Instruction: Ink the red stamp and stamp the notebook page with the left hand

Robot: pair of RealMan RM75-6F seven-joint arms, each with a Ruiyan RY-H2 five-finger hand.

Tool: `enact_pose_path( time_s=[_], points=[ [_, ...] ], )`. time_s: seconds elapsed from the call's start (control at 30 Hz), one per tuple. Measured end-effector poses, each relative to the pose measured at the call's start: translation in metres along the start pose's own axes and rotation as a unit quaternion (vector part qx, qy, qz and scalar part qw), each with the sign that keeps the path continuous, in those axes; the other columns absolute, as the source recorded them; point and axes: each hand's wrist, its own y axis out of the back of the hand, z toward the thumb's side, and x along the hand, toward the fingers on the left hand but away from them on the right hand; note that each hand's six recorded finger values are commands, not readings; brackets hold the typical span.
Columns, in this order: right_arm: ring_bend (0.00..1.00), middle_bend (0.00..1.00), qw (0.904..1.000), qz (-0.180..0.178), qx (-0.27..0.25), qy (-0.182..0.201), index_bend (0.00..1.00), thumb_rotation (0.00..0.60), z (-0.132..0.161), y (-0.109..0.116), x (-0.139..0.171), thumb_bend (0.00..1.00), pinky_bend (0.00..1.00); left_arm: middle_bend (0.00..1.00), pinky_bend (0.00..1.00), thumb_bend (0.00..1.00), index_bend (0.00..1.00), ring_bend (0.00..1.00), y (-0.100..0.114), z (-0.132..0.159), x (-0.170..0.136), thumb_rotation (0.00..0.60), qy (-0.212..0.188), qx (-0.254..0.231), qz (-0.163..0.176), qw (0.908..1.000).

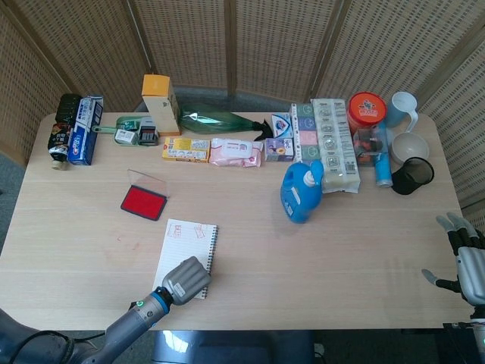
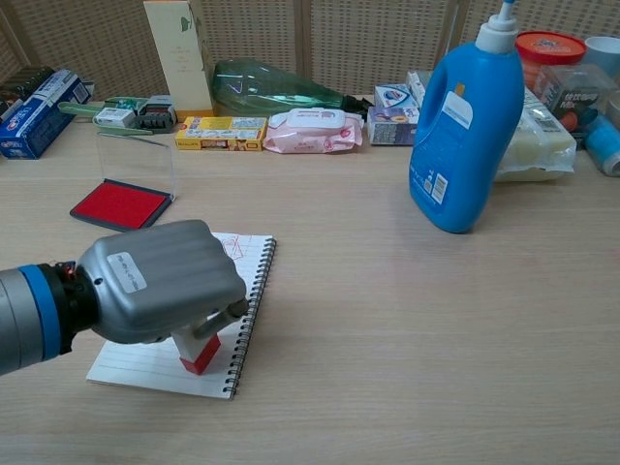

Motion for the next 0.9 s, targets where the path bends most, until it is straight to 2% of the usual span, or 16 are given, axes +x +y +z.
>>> enact_pose_path(
  time_s=[0.33, 0.53, 0.67, 0.9],
  points=[
    [0.02, 0.03, 1.0, 0.002, 0.002, 0.001, 0.07, 0.6, 0.001, -0.001, 0.0, 0.0, 0.09, 1.0, 1.0, 0.38, 0.65, 1.0, 0.04, -0.034, -0.017, 0.6, 0.037, -0.012, 0.042, 0.9984],
    [0.02, 0.03, 1.0, 0.002, 0.003, 0.0, 0.07, 0.6, 0.002, -0.002, 0.001, 0.0, 0.09, 1.0, 1.0, 0.38, 0.64, 1.0, 0.049, -0.058, -0.028, 0.6, 0.063, -0.008, 0.052, 0.9966],
    [0.02, 0.03, 1.0, 0.002, 0.002, 0.0, 0.07, 0.6, 0.001, -0.001, 0.0, 0.0, 0.09, 1.0, 1.0, 0.38, 0.64, 1.0, 0.044, -0.077, -0.036, 0.6, 0.085, -0.006, 0.045, 0.9953],
    [0.02, 0.03, 1.0, 0.003, 0.002, 0.003, 0.07, 0.6, 0.003, -0.002, 0.001, 0.0, 0.09, 1.0, 1.0, 0.38, 0.64, 1.0, 0.003, -0.128, -0.06, 0.6, 0.154, -0.033, 0.005, 0.9875]
  ],
)
